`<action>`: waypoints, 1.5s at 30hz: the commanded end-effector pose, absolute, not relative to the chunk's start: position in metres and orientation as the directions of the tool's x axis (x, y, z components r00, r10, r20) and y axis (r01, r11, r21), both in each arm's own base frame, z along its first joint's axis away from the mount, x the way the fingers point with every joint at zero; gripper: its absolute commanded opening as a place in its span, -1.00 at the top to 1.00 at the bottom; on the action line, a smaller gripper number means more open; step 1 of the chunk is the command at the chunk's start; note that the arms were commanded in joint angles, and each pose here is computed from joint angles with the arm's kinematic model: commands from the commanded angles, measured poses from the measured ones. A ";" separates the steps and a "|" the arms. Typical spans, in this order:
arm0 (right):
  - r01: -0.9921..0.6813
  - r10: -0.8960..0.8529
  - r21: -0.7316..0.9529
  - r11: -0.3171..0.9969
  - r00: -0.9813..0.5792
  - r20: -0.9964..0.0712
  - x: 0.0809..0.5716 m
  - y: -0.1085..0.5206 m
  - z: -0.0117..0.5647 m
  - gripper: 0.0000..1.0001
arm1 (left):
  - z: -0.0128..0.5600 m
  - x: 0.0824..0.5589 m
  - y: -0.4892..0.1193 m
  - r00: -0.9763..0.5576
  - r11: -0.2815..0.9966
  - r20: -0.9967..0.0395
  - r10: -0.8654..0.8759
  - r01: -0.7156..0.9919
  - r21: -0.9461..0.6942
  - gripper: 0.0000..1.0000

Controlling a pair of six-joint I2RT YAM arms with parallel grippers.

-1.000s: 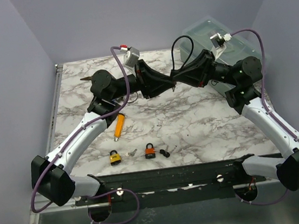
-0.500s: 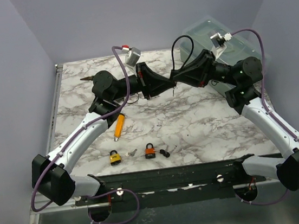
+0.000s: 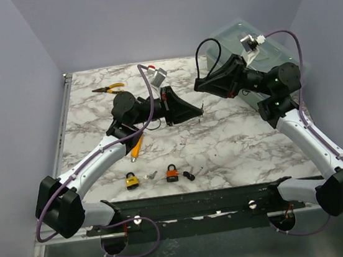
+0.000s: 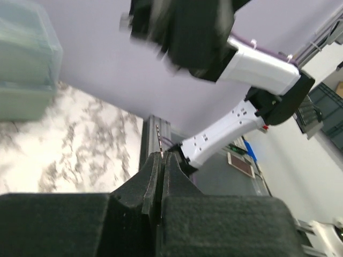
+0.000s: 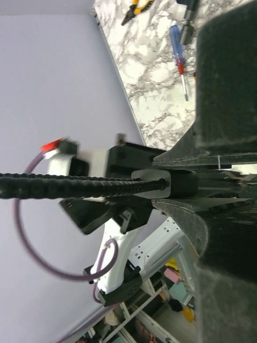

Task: Lock with the key
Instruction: Remove the key from the lock, then place the lock at the center of the board.

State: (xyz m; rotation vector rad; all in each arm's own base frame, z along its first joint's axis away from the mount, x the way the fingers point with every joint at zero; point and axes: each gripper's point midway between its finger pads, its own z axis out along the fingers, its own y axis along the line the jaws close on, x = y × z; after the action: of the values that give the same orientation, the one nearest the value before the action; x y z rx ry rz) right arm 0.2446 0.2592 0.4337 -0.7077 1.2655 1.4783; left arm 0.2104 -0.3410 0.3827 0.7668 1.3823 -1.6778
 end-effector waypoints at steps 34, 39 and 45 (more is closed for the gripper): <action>-0.625 -0.210 0.757 0.189 -0.779 -0.591 0.149 0.227 0.171 1.00 | 0.306 0.253 -0.264 -0.528 0.323 -0.823 -0.210 0.757 -0.568 1.00; -0.502 -0.183 0.821 0.274 -0.865 -0.468 0.153 0.227 0.144 0.99 | 0.311 0.267 -0.256 -0.535 0.351 -0.808 -0.246 0.728 -0.589 1.00; -0.200 -0.117 0.873 0.444 -0.979 -0.165 0.153 0.228 0.109 0.99 | 0.311 0.275 -0.256 -0.537 0.360 -0.805 -0.251 0.720 -0.593 1.00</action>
State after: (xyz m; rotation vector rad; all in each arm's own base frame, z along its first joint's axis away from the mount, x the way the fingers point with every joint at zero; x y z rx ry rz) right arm 0.1507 0.2279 0.1265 -0.5533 2.3771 1.6318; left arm 0.2659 -0.2566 0.2988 0.4370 1.7331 -1.3531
